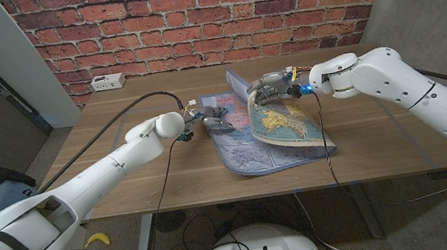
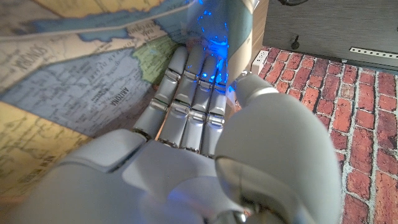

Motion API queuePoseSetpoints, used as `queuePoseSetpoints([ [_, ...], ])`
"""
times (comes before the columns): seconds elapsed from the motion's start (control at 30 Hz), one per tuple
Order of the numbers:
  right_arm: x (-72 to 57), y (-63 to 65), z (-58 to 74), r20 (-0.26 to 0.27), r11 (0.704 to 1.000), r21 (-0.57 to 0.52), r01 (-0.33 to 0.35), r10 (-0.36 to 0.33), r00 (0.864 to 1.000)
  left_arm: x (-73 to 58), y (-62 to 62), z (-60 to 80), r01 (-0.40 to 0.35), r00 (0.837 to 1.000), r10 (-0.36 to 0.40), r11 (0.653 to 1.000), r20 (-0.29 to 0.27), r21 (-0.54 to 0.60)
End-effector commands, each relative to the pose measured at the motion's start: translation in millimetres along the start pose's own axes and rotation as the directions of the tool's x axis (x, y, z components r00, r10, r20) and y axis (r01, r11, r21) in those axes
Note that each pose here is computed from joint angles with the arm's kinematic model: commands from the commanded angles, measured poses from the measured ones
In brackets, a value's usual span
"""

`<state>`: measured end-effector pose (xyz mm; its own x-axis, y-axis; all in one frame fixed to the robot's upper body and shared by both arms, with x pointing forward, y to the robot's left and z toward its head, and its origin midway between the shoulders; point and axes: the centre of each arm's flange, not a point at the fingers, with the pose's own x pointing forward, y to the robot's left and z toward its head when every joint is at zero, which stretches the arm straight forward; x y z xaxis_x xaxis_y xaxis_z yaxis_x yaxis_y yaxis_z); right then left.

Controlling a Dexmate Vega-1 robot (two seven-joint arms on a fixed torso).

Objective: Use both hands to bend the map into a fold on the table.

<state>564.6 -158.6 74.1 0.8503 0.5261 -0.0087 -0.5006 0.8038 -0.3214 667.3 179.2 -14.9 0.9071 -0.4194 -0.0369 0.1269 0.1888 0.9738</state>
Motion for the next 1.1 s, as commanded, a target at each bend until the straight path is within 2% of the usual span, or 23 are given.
queuePoseSetpoints([
  [0.03,22.5,10.1,-7.2,-0.133,0.999,-0.014,-0.047,0.045,0.990,-14.2,6.3,-3.6,-0.093,0.995,0.094,0.996,0.025,-0.014],
  [0.13,25.8,11.5,-7.0,-0.153,0.998,-0.030,-0.049,0.044,0.987,-22.5,10.0,-4.0,-0.167,0.985,0.168,0.986,0.047,-0.025],
  [0.33,33.6,16.0,-7.4,-0.177,0.997,-0.055,-0.063,0.052,0.983,-38.1,14.7,-3.5,-0.310,0.945,0.313,0.949,0.095,-0.050],
  [0.37,34.9,17.1,-7.3,-0.179,0.996,-0.059,-0.065,0.053,0.982,-40.3,15.1,-3.6,-0.329,0.937,0.333,0.943,0.102,-0.056],
  [0.43,38.0,19.7,-7.2,-0.191,0.994,-0.082,-0.070,0.053,0.980,-48.2,15.1,-5.0,-0.392,0.906,0.401,0.915,0.134,-0.095],
  [0.47,38.0,19.7,-7.2,-0.191,0.994,-0.082,-0.070,0.054,0.980,-48.2,15.1,-5.1,-0.393,0.905,0.403,0.915,0.135,-0.095],
  [0.5,40.2,21.2,-7.7,-0.205,0.993,-0.089,-0.081,0.062,0.977,-54.0,14.5,-7.3,-0.438,0.877,0.455,0.889,0.155,-0.134],
  [0.6,44.2,23.8,-9.0,-0.233,0.990,-0.096,-0.100,0.075,0.969,-63.3,12.9,-9.6,-0.521,0.819,0.545,0.838,0.179,-0.162],
  [0.63,45.5,24.8,-9.5,-0.242,0.989,-0.104,-0.102,0.074,0.967,-66.4,12.3,-10.5,-0.549,0.796,0.575,0.817,0.188,-0.177],
  [0.7,48.2,26.1,-10.0,-0.260,0.987,-0.119,-0.111,0.077,0.963,-72.3,10.8,-11.7,-0.590,0.756,0.621,0.783,0.206,-0.196],
  [0.8,52.0,28.3,-11.0,-0.280,0.984,-0.131,-0.120,0.080,0.957,-81.2,7.8,-11.9,-0.655,0.687,0.688,0.725,0.234,-0.211],
  [0.87,54.7,30.0,-11.5,-0.291,0.980,-0.143,-0.137,0.091,0.952,-85.7,6.1,-12.1,-0.684,0.651,0.718,0.696,0.247,-0.218],
  [0.93,57.5,32.7,-12.2,-0.295,0.977,-0.150,-0.151,0.102,0.950,-88.6,4.5,-12.3,-0.705,0.625,0.738,0.674,0.254,-0.221],
  [1.0,60.4,35.3,-13.0,-0.292,0.971,-0.162,-0.175,0.122,0.949,-90.1,3.3,-13.3,-0.714,0.607,0.751,0.659,0.261,-0.237],
  [1.1,64.5,39.3,-13.3,-0.296,0.963,-0.177,-0.204,0.145,0.944,-90.4,2.5,-15.3,-0.709,0.598,0.756,0.654,0.267,-0.262],
])
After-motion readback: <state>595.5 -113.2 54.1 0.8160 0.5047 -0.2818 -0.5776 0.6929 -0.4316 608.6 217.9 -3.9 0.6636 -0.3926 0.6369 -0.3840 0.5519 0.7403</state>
